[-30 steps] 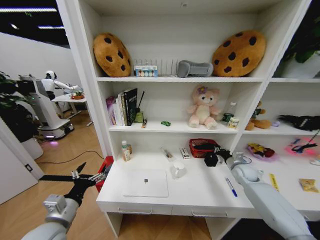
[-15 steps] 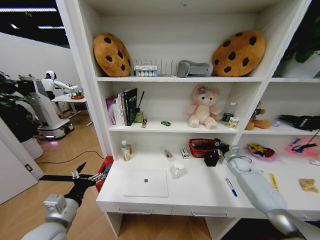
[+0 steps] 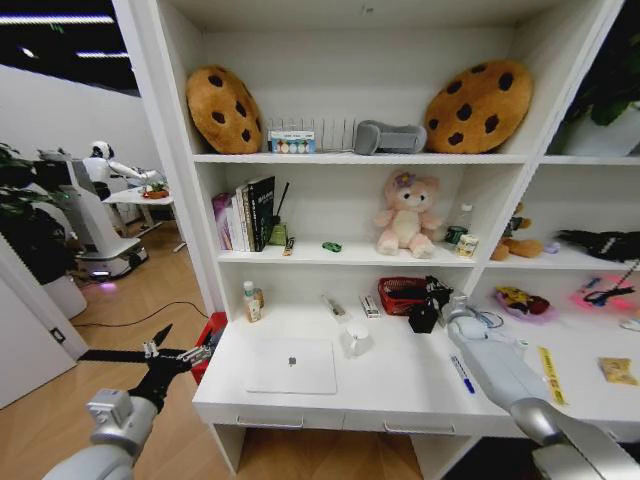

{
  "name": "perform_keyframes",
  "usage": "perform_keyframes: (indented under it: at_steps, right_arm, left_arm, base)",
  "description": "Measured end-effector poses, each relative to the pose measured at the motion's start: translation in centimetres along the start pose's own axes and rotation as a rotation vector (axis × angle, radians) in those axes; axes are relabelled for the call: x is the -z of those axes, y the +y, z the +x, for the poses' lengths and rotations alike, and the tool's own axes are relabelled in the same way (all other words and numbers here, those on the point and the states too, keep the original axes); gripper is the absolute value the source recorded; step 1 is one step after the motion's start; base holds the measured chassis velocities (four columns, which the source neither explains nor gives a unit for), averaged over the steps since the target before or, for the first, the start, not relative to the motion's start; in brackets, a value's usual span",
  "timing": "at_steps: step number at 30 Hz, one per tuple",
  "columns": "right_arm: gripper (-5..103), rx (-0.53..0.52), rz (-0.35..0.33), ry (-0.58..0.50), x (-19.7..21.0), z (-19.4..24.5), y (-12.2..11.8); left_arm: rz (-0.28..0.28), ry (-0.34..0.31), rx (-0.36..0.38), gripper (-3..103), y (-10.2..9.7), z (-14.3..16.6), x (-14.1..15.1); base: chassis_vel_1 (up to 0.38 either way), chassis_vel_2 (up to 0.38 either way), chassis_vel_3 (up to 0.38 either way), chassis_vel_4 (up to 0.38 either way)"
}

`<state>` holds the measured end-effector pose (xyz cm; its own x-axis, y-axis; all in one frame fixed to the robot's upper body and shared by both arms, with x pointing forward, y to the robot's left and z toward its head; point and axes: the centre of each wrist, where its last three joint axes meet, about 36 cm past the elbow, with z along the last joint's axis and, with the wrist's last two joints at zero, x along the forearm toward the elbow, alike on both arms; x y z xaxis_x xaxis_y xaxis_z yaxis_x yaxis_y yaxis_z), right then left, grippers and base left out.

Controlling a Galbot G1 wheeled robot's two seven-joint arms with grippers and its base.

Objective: Organize the objects on the table.

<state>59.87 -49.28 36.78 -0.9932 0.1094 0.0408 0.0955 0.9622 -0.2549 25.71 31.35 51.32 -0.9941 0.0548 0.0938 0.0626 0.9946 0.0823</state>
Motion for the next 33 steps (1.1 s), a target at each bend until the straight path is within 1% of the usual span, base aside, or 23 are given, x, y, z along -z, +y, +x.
perform_keyframes:
  at_steps: [1, 3, 4, 5, 7, 8, 10, 11, 12, 14, 15, 16, 17, 18, 19, 21, 22, 24, 25, 27, 28, 30, 33]
  right_arm:
    - [27, 0.0, 0.0, 0.0, 0.0, 0.0, 0.0]
    - [32, 0.005, 0.0, -0.001, -0.1, 0.0, -0.1]
    - [38, 0.008, 0.0, -0.001, -0.2, 0.1, -0.1]
    - [54, 0.015, -0.011, -0.016, 0.1, 0.7, 0.1]
    - [65, 0.05, -0.02, -0.025, 1.2, 1.7, -0.1]
    - [65, 0.05, -0.02, -0.025, 1.2, 1.7, -0.1]
    - [75, 0.092, -0.051, -0.057, 3.1, 4.2, -0.1]
    - [75, 0.092, -0.051, -0.057, 3.1, 4.2, -0.1]
    - [81, 0.103, -0.065, -0.059, 3.8, 5.6, 0.1]
    - [91, 0.107, -0.068, -0.022, 4.2, 9.1, 0.5]
    - [91, 0.107, -0.068, -0.022, 4.2, 9.1, 0.5]
    - [91, 0.099, -0.063, 0.001, 4.0, 11.0, 0.8]
    - [99, 0.087, -0.061, 0.042, 3.7, 13.7, 1.0]
    - [99, 0.081, -0.066, 0.068, 3.7, 15.2, 1.1]
    - [99, 0.081, -0.066, 0.068, 3.7, 15.2, 1.1]
    - [100, 0.078, -0.099, 0.132, 3.9, 18.6, 1.9]
    - [100, 0.078, -0.099, 0.132, 3.9, 18.6, 1.9]
    - [100, 0.069, -0.145, 0.208, 4.6, 21.1, 2.1]
    - [100, 0.069, -0.145, 0.208, 4.6, 21.1, 2.1]
    - [100, 0.068, -0.188, 0.299, 5.4, 23.1, 1.8]
    - [100, 0.068, -0.188, 0.299, 5.4, 23.1, 1.8]
    - [100, 0.066, -0.223, 0.408, 5.4, 24.8, 0.7]
    - [100, 0.041, -0.235, 0.46, 3.9, 25.1, -0.5]
  left_arm:
    - [0.0, 0.0, 0.0, 100, 0.0, 0.0, 0.0]
    - [0.0, 0.0, 0.0, 100, 0.0, 0.0, 0.0]
    - [0.0, 0.0, 0.0, 100, 0.0, 0.0, 0.0]
    - [0.0, 0.0, 0.0, 100, 0.0, 0.0, 0.0]
    - [0.0, 0.0, 0.0, 100, 0.0, 0.0, 0.0]
    - [0.0, 0.0, 0.0, 100, 0.0, 0.0, 0.0]
    - [0.0, 0.0, 0.0, 100, 0.0, 0.0, 0.0]
    - [0.0, 0.0, 0.0, 100, 0.0, 0.0, 0.0]
    - [0.0, 0.0, 0.0, 100, 0.0, 0.0, 0.0]
    - [0.0, 0.0, 0.0, 100, 0.0, 0.0, 0.0]
    - [0.0, 0.0, 0.0, 100, 0.0, 0.0, 0.0]
    - [0.0, 0.0, 0.0, 100, 0.0, 0.0, 0.0]
    - [0.0, 0.0, 0.0, 100, 0.0, 0.0, 0.0]
    - [0.0, 0.0, 0.0, 100, 0.0, 0.0, 0.0]
    - [0.0, 0.0, 0.0, 100, 0.0, 0.0, 0.0]
    - [0.0, 0.0, 0.0, 100, 0.0, 0.0, 0.0]
    - [0.0, 0.0, 0.0, 100, 0.0, 0.0, 0.0]
    - [0.0, 0.0, 0.0, 100, 0.0, 0.0, 0.0]
    - [0.0, 0.0, 0.0, 100, 0.0, 0.0, 0.0]
    - [0.0, 0.0, 0.0, 100, 0.0, 0.0, 0.0]
    - [0.0, 0.0, 0.0, 100, 0.0, 0.0, 0.0]
    - [0.0, 0.0, 0.0, 100, 0.0, 0.0, 0.0]
    - [0.0, 0.0, 0.0, 100, 0.0, 0.0, 0.0]
  base:
    - [0.0, 0.0, 0.0, 0.0]
    - [0.0, 0.0, 0.0, 0.0]
    - [0.0, 0.0, 0.0, 0.0]
    - [0.0, 0.0, 0.0, 0.0]
    - [0.0, 0.0, 0.0, 0.0]
    - [0.0, 0.0, 0.0, 0.0]
    - [0.0, 0.0, 0.0, 0.0]
    - [0.0, 0.0, 0.0, 0.0]
    - [0.0, 0.0, 0.0, 0.0]
    - [0.0, 0.0, 0.0, 0.0]
    - [0.0, 0.0, 0.0, 0.0]
    - [0.0, 0.0, 0.0, 0.0]
    - [0.0, 0.0, 0.0, 0.0]
    - [0.0, 0.0, 0.0, 0.0]
    - [0.0, 0.0, 0.0, 0.0]
    - [0.0, 0.0, 0.0, 0.0]
    - [0.0, 0.0, 0.0, 0.0]
    - [0.0, 0.0, 0.0, 0.0]
    - [0.0, 0.0, 0.0, 0.0]
    - [0.0, 0.0, 0.0, 0.0]
    - [0.0, 0.0, 0.0, 0.0]
    - [0.0, 0.0, 0.0, 0.0]
    - [0.0, 0.0, 0.0, 0.0]
